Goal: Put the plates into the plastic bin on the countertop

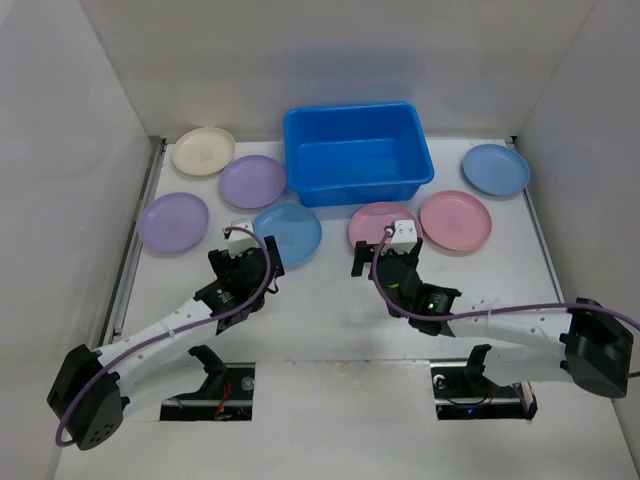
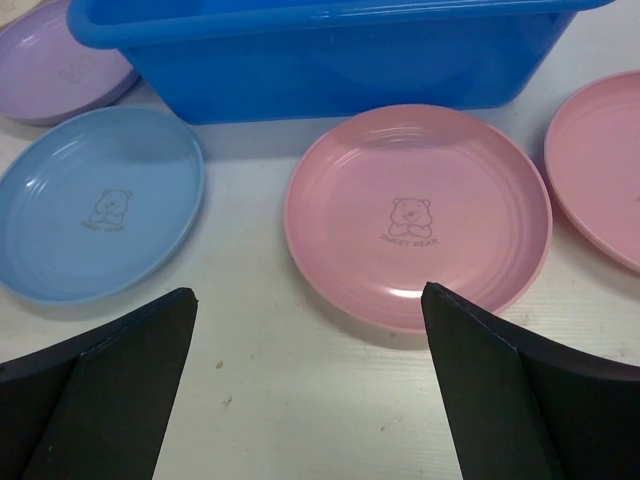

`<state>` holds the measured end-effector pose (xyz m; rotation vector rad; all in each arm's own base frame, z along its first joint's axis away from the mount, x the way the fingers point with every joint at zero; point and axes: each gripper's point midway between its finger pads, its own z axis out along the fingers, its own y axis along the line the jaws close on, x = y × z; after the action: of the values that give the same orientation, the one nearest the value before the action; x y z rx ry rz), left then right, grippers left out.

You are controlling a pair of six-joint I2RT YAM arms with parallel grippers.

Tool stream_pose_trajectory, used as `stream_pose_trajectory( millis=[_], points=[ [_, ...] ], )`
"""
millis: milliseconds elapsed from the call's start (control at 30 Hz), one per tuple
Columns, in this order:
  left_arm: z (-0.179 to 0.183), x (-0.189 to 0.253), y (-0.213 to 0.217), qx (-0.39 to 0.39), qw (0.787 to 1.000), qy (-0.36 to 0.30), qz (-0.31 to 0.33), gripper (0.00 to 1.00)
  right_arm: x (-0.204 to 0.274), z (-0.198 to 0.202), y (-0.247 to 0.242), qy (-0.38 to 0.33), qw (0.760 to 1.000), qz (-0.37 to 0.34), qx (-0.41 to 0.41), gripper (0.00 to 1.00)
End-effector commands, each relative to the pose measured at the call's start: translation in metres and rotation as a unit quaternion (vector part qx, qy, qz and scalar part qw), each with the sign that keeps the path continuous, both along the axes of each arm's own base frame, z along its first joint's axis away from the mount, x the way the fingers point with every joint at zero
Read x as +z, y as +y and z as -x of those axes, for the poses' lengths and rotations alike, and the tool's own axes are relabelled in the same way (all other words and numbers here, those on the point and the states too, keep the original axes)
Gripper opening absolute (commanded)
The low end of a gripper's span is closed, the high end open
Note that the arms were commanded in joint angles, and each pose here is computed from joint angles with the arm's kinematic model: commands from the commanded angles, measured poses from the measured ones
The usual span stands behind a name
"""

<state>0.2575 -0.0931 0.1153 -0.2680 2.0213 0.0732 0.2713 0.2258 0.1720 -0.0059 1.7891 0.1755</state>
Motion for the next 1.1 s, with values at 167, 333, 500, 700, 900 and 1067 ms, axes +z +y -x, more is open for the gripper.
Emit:
stream_pose_trajectory(
  millis=[167,333,500,700,900,1067],
  points=[
    [-0.014,0.028,0.000,-0.007,0.999,-0.051,-0.014,1.00,0.012,-0.008,0.011,-0.010,1.000,-0.020,0.000,1.00],
    [-0.019,0.040,0.014,0.010,0.996,-0.083,0.015,1.00,0.011,-0.007,0.013,-0.008,1.000,-0.021,0.004,1.00],
    [-0.035,0.041,0.043,0.073,0.994,-0.079,0.033,0.98,0.010,-0.007,0.013,-0.008,1.000,-0.022,0.007,1.00],
    [-0.054,0.037,0.093,0.190,0.975,-0.086,0.080,0.91,0.010,-0.005,0.011,-0.011,0.999,-0.031,0.008,1.00],
    [-0.056,0.023,0.137,0.282,0.941,-0.091,0.162,0.81,0.013,-0.003,0.008,-0.019,0.999,-0.044,0.009,1.00],
    [-0.055,0.002,0.160,0.337,0.908,-0.082,0.234,0.75,0.012,-0.002,0.010,-0.020,0.998,-0.050,0.014,1.00]
  ],
)
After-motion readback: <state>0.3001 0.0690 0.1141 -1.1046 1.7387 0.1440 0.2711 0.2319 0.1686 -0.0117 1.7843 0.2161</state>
